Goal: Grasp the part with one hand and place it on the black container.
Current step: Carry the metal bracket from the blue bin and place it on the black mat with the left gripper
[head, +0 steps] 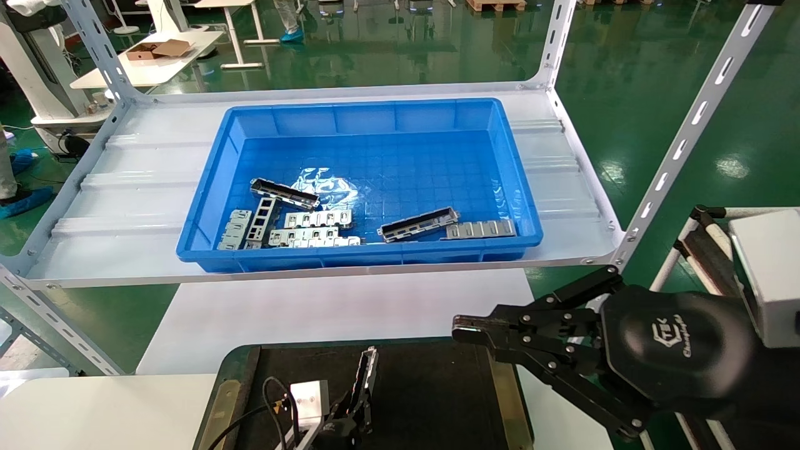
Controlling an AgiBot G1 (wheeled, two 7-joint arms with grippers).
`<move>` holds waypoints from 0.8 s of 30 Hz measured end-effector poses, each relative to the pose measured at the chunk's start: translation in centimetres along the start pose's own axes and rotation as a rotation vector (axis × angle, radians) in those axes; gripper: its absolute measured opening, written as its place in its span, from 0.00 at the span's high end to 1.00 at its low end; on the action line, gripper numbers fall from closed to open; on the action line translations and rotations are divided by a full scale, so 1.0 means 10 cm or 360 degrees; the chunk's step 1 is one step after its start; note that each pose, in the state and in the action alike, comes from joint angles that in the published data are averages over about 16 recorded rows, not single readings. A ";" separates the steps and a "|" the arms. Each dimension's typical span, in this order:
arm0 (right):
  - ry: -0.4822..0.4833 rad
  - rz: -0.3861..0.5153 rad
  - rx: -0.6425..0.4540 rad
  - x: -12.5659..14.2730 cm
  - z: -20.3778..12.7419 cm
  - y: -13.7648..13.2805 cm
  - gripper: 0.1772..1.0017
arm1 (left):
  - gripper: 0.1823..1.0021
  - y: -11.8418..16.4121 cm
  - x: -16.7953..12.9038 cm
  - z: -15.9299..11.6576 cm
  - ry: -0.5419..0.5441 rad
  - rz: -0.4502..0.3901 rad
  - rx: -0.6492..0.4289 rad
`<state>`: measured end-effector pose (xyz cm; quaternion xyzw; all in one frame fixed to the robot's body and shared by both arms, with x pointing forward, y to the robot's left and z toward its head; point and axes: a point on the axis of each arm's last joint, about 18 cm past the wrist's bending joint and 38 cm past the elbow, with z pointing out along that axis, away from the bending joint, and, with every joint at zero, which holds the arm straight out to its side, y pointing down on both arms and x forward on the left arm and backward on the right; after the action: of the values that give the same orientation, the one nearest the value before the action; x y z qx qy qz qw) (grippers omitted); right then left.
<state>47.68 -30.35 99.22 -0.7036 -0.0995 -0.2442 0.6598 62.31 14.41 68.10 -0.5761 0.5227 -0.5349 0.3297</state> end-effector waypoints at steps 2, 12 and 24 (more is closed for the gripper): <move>0.0000 0.0000 0.0000 0.00 0.00 0.00 0.98 | 0.80 0.01 0.02 0.02 -0.0030 -0.0001 -0.0026; 0.0000 0.0000 0.0000 0.00 0.00 0.00 0.98 | 0.80 -0.03 0.14 0.08 -0.0074 0.0004 -0.0124; 0.0000 0.0000 0.0000 0.00 0.00 0.00 0.98 | 0.80 -0.11 0.22 0.11 -0.0047 -0.0008 -0.0097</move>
<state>47.68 -30.35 99.22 -0.7036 -0.0995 -0.2442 0.6598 63.34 12.38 69.47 -0.5950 0.5323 -0.5112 0.3183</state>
